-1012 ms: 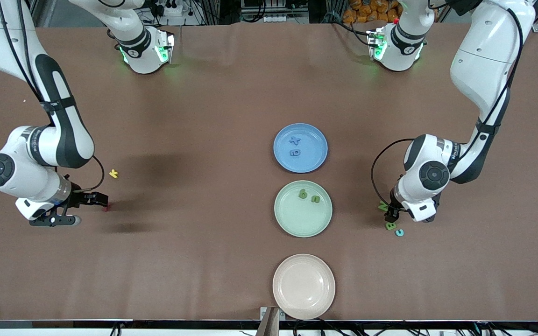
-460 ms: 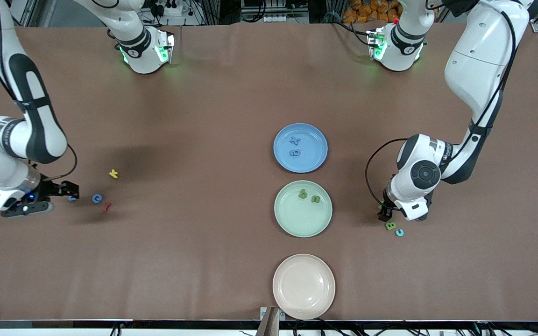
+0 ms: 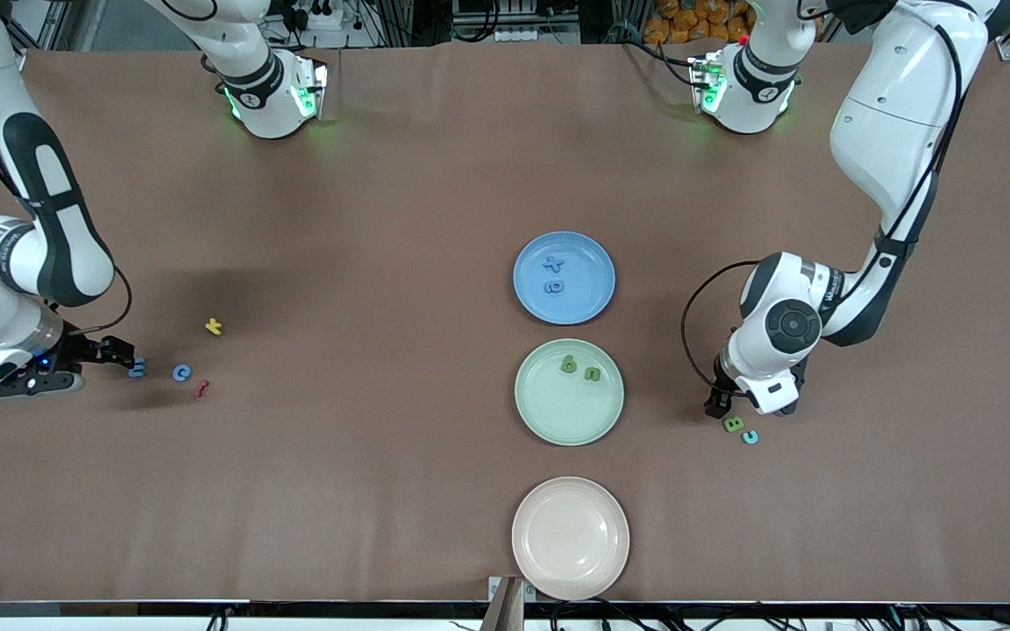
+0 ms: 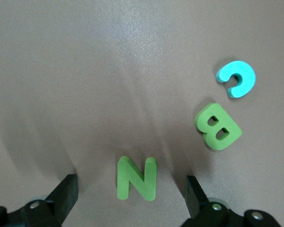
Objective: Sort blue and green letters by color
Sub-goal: 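Grasp the blue m with the right gripper while the left gripper grasps green N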
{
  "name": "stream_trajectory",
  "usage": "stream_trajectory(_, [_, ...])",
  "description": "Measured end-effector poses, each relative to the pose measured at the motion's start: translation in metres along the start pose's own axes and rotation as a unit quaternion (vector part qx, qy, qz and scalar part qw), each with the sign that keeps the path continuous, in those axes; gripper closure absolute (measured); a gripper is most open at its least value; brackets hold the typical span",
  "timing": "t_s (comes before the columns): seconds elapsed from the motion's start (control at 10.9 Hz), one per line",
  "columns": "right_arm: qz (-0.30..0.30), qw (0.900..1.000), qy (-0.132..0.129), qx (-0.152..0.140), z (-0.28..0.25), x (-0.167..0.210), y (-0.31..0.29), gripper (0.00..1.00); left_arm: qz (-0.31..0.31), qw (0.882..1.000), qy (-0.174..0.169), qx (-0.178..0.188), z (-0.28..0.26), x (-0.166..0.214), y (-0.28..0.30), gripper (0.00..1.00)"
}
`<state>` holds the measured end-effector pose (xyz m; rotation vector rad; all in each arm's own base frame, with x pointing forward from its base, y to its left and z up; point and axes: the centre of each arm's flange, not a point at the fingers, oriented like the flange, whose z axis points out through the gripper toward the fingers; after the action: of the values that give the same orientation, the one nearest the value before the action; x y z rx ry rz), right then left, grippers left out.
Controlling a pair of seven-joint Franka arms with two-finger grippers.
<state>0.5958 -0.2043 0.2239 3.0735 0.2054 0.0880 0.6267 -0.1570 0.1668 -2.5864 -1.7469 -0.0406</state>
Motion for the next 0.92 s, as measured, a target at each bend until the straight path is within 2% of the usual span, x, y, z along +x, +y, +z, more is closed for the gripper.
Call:
stream_trajectory(0.28, [0.060, 0.998, -0.014, 0.006, 0.022, -0.008, -0.005, 0.00, -0.001, 1.000, 0.000, 0.000, 0.000, 0.002, 0.000, 0.00])
stream_trajectory(0.46, [0.072, 0.997, -0.016, 0.007, 0.028, -0.012, -0.008, 0.00, -0.002, 1.000, 0.000, 0.000, 0.000, 0.003, 0.000, 0.00])
stream_trajectory(0.64, [0.077, 0.997, -0.013, 0.006, 0.040, -0.017, -0.012, 0.08, -0.004, 1.000, 0.000, 0.000, 0.000, 0.005, -0.001, 0.00])
stream_trajectory(0.74, [0.082, 0.997, -0.015, 0.007, 0.046, -0.019, -0.015, 0.13, -0.005, 1.000, 0.001, 0.000, 0.000, 0.006, -0.001, 0.00])
stream_trajectory(0.92, [0.097, 0.995, -0.016, 0.008, 0.049, -0.017, -0.024, 0.42, -0.006, 1.000, 0.001, 0.000, 0.000, 0.008, -0.001, 0.00])
